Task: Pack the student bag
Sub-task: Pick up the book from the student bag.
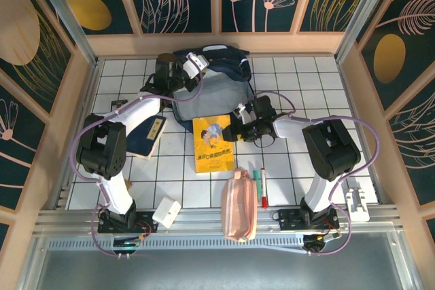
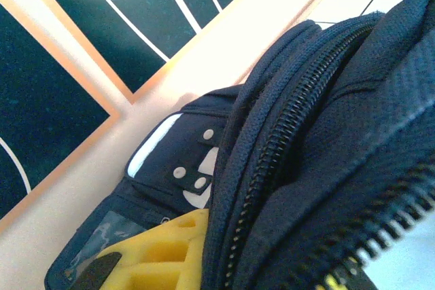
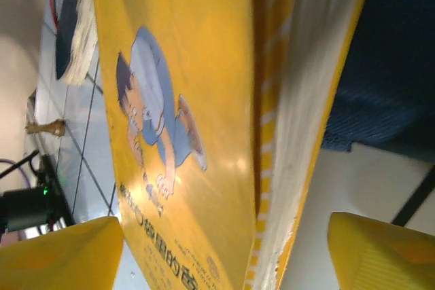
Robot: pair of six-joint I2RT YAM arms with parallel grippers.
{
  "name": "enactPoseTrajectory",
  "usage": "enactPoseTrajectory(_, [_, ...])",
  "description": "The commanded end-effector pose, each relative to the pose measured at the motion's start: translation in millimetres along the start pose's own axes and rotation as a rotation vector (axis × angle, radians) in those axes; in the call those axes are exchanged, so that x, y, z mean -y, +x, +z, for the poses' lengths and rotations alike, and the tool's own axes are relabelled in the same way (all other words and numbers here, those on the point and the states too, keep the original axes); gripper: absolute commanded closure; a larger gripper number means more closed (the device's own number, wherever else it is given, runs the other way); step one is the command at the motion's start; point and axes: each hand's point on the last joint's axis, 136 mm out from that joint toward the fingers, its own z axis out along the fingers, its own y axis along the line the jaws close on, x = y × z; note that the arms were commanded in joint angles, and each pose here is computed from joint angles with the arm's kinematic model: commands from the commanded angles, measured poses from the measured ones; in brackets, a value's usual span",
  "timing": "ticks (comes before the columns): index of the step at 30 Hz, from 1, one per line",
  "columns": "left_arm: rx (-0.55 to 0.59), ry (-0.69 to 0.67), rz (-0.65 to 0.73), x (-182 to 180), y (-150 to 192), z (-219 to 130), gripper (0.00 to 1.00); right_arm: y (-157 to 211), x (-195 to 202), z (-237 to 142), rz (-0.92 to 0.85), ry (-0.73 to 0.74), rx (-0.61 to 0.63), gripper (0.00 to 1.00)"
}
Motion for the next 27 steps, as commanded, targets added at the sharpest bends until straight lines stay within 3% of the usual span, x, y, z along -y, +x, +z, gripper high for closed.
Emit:
enactPoseTrajectory(1, [0.055,-0.045,-0.007,-16,-22,-10,1.0,12,-15,8,0.0,-0.12,-0.031,0.29])
enactPoseTrajectory(8, [0.056,-0.051,-0.012,-18,-23,-10,1.0,14,-20,15,-0.025,-0.172,-0.017,0.3])
enactPoseTrajectory(14, [0.052,-0.048,-0.01,-19,-24,-10,1.0,15,-22,21,-0.03,-0.243,-0.02,0.42])
enactPoseTrajectory(19, [0.055,-0.048,-0.008,-19,-27,-9,1.0,21,-23,25,-0.02,-0.291,-0.035,0.59])
enactPoseTrajectory(22, [0.058,-0.045,-0.007,-20,-29,-9,1.0,22,-24,24,-0.026,-0.307,-0.026,0.6])
enactPoseTrajectory(26, [0.058,-0.045,-0.008,-21,-29,-8,1.0,20,-27,22,-0.033,-0.327,-0.009,0.85])
enactPoseTrajectory(27, [0.058,-0.045,-0.008,-21,-30,-8,1.0,17,-29,21,-0.031,-0.332,-0.001,0.86])
